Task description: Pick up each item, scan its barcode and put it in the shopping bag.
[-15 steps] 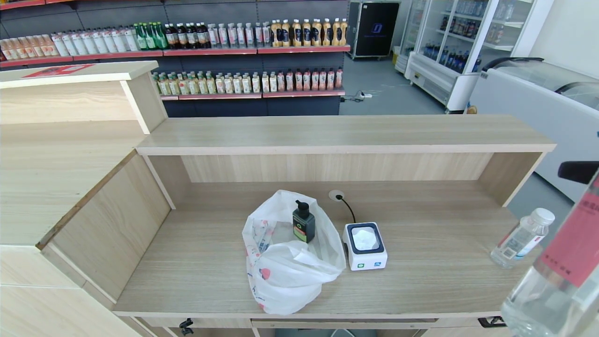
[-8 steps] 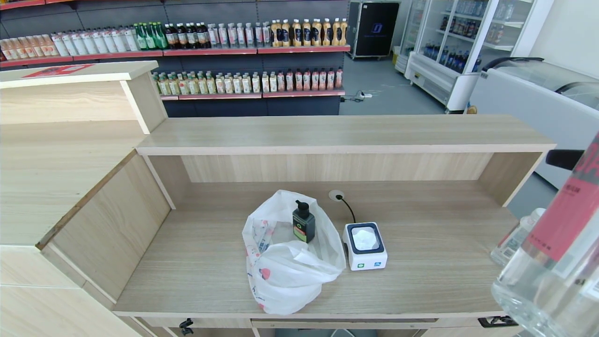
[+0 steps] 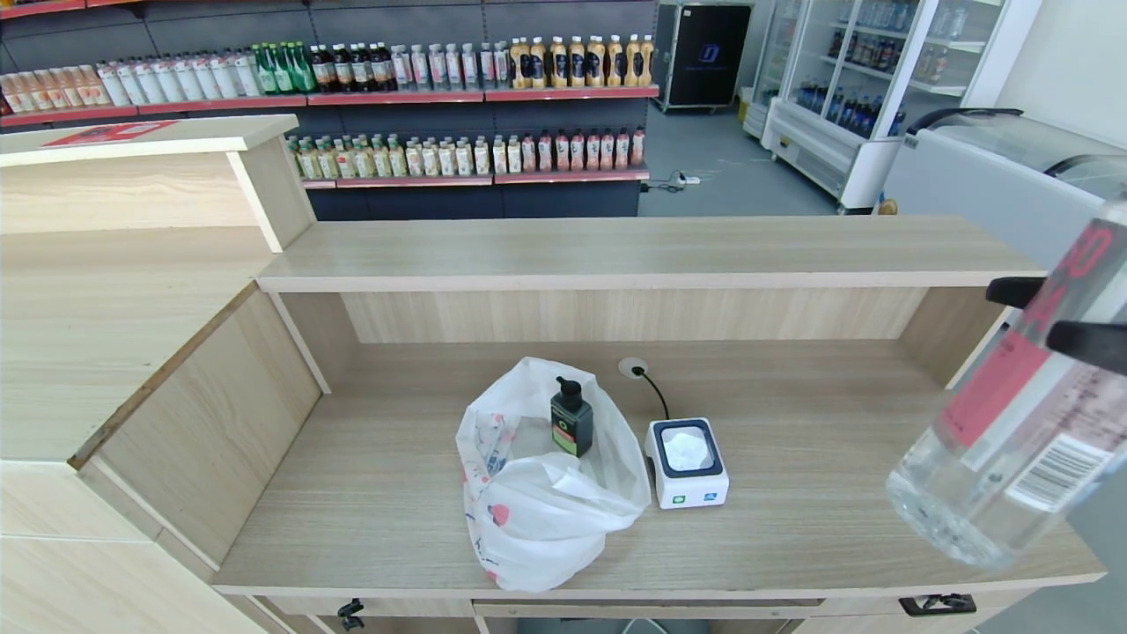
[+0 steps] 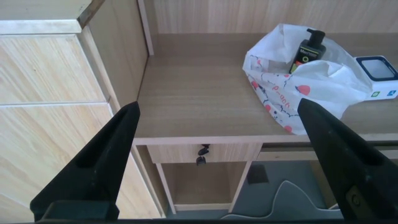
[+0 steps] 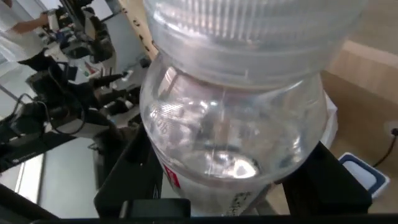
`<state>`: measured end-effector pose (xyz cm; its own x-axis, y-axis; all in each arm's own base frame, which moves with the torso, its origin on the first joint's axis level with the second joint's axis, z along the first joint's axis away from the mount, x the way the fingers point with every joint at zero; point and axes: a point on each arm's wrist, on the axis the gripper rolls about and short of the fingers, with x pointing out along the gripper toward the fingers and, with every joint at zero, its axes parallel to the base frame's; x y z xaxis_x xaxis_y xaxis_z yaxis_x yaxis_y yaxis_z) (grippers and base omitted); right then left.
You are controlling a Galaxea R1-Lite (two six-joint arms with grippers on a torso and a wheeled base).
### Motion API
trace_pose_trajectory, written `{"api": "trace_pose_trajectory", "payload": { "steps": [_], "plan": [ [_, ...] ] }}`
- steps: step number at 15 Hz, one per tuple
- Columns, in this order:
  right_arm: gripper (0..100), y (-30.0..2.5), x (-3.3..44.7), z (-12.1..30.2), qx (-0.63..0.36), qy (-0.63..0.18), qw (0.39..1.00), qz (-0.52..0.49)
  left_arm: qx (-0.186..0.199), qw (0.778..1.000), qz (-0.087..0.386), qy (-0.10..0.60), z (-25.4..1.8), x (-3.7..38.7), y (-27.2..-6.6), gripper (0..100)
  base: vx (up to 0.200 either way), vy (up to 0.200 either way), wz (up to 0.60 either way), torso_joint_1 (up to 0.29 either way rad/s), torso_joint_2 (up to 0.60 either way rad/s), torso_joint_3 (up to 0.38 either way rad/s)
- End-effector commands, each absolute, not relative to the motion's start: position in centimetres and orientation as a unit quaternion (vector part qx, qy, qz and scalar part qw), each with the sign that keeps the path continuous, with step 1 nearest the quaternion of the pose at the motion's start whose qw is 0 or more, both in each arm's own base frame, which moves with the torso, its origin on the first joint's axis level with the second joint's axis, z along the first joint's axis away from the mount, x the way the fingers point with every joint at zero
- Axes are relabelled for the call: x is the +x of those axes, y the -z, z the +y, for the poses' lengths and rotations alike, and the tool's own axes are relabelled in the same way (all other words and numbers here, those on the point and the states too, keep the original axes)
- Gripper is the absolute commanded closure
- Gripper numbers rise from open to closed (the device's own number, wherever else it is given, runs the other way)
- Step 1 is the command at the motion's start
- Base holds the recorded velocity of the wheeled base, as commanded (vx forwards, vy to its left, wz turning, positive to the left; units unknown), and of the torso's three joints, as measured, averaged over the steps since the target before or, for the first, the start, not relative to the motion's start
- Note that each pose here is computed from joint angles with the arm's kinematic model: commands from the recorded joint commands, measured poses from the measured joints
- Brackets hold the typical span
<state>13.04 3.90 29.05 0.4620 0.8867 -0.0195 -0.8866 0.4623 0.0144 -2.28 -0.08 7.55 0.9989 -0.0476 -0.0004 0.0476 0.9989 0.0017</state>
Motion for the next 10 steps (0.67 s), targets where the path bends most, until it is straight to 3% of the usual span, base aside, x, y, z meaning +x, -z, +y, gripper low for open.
{"api": "trace_pose_trajectory", "payload": {
  "steps": [1, 5, 7, 10],
  "plan": [
    [100, -24.9, 17.3, 1.2, -0.097, -0.414, 0.904, 0.042, 0.001, 1.0, 0.001, 0.024, -0.1, -2.3, -7.6, 0, 0.0, 0.0, 0.0, 0.0, 0.0, 0.0],
    [100, -18.8, 20.5, -3.8, -0.251, -0.32, 0.908, 0.099, 0.001, 1.0, 0.001, 0.024, -0.1, -2.3, -7.6, 0, 0.0, 0.0, 0.0, 0.0, 0.0, 0.0],
    [100, -18.5, 20.8, -6.1, -0.316, -0.277, 0.904, 0.08, 0.001, 1.0, 0.001, 0.024, -0.1, -2.3, -7.6, 0, 0.0, 0.0, 0.0, 0.0, 0.0, 0.0],
    [100, -18.6, 20.1, -7.8, -0.318, -0.237, 0.914, 0.088, 0.001, 1.0, 0.001, 0.024, -0.1, -2.3, -7.6, 0, 0.0, 0.0, 0.0, 0.0, 0.0, 0.0]
  ]
}}
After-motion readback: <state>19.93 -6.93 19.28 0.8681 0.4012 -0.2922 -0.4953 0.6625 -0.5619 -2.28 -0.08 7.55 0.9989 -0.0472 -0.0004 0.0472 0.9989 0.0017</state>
